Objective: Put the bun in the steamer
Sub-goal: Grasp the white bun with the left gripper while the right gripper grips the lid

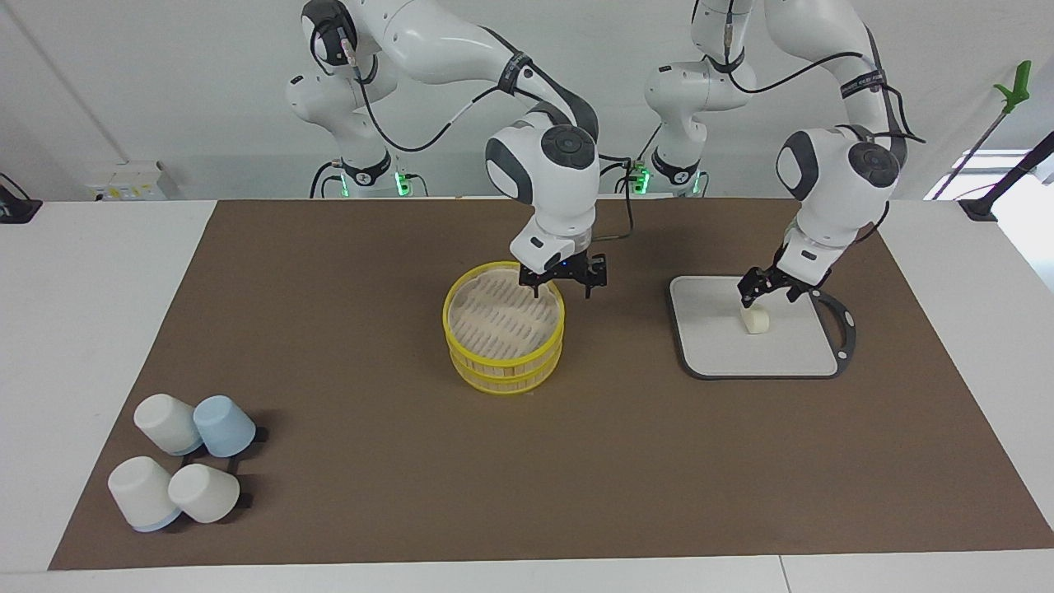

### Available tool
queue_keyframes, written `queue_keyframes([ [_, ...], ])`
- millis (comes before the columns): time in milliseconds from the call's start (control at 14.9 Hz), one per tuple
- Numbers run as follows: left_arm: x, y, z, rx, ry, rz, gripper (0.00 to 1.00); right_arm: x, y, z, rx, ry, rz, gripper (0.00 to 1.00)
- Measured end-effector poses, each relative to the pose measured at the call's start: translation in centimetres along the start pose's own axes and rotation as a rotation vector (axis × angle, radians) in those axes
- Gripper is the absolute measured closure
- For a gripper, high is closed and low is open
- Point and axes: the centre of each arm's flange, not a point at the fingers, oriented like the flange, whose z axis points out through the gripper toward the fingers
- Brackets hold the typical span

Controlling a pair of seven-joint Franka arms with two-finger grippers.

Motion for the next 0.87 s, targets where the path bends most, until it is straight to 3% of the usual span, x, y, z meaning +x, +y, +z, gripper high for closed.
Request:
queue_keyframes([
  [469, -0.1, -1.7, 4.7, 0.002, 0.002, -0.031, 0.02, 0.0, -0.2, 1.2, -0.027, 0.005, 0.042, 0.1],
  [871, -0.7, -1.6, 5.9, 0.003, -0.021, -0.029, 0.13, 0.1, 0.0, 1.3, -0.033, 0.011, 0.042, 0.76],
])
